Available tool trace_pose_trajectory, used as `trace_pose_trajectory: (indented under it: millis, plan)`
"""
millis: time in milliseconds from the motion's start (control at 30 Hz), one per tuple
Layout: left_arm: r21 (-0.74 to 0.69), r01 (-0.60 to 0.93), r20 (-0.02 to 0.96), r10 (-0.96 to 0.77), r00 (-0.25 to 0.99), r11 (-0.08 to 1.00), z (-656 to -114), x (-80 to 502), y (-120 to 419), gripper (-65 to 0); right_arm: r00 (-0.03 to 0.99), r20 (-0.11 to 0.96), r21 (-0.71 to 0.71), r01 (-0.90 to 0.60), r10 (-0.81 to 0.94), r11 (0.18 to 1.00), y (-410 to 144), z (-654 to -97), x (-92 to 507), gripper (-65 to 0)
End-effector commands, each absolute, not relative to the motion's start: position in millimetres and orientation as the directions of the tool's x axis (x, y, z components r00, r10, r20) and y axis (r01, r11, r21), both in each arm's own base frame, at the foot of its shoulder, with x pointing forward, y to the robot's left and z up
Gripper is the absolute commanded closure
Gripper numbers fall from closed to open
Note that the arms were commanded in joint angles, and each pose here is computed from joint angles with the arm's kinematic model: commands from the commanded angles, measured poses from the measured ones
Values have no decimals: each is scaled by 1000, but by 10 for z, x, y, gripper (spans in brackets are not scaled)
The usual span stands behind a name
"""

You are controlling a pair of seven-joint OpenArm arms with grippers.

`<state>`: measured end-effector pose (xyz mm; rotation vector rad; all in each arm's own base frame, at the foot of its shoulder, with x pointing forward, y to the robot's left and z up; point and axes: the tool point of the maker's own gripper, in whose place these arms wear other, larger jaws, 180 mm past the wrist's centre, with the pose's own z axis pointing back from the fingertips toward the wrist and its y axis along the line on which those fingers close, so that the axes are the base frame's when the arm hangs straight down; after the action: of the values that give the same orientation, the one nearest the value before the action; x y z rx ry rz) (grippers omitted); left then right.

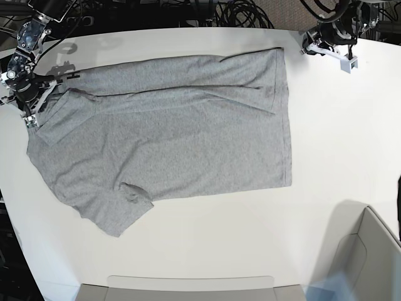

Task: Fold the T-shirt properly
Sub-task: 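Lower the folded edge and open both grippers, then grasp the shirt's side edge near the sleeve with the right gripper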

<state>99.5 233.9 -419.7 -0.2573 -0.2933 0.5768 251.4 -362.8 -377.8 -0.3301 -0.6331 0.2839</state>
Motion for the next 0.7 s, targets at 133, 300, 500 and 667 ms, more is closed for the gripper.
trace_pose_trajectory:
  millis: [133,300,500,667]
  plan:
    - [-392,-389,351,527,774,833,-3757,1488,2241,0,674,654,-430,-44,344,902,-3806,-3218,2897,-10]
    - [-508,-281,442,526,727,814,-3483,2133,1924,0,626,708,-428,14,326,904,-3829,-2987,3088,-10]
    - [-605,-49,455,396,798,795,-3324,2516,1019,0,627,667,-464,-71,401,883,-3593,-3030,3292,-10]
    - [-611,-147,365,441,820,778,-3501,2443,909,0,689,612,-463,-85,388,882,-3613,-3295,3006,-10]
